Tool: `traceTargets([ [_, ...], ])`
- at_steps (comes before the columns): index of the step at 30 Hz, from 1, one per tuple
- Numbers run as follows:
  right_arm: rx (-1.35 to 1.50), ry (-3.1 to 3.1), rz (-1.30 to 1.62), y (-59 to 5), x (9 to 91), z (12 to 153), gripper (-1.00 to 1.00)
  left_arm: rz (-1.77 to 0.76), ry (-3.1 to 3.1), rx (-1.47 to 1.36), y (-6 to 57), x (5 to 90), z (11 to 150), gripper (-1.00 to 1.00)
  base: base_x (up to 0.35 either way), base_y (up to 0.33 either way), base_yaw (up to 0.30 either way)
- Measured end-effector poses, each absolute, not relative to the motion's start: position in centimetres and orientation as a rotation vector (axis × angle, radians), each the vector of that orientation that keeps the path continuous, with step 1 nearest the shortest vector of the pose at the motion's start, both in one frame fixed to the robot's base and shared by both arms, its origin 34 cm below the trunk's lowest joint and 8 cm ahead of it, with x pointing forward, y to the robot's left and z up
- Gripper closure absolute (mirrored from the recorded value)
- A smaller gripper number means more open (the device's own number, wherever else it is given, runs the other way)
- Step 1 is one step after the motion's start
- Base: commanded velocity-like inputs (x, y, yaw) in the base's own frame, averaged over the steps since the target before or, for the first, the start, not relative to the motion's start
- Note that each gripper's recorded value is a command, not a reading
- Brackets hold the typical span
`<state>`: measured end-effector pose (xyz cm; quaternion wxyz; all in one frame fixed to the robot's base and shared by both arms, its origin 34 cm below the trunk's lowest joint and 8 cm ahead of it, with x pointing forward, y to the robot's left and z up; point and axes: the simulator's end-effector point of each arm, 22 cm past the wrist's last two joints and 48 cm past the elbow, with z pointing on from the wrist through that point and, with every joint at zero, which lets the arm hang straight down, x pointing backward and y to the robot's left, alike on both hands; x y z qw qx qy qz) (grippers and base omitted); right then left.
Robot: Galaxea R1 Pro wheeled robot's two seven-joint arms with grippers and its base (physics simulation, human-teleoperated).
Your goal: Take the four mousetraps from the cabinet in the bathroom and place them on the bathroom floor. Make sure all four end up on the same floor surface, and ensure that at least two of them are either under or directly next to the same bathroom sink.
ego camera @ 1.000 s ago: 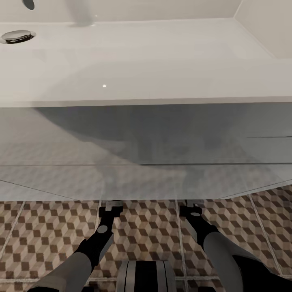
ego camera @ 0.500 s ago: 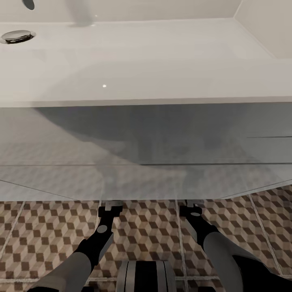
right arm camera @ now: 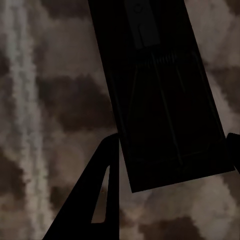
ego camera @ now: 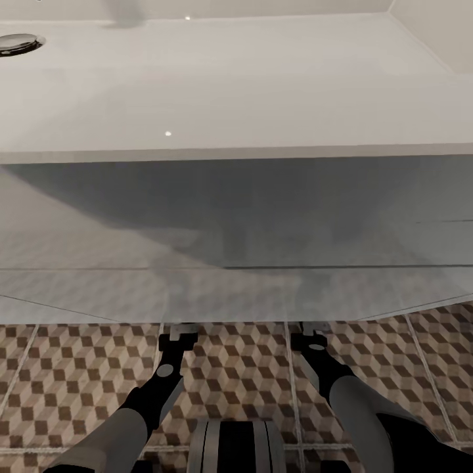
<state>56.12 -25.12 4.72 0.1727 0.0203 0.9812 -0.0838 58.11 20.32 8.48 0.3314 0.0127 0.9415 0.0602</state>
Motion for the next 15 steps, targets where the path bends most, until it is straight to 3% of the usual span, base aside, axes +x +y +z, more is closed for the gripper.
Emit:
traceTargets([
  [15, 0.055, 2.782, -0.236, -25.02, 56.2, 4.75, 1.0, 0.162, 2.459, 0.033, 20.6, 58.17, 8.49, 1.0, 0.0, 0.0, 0.0],
])
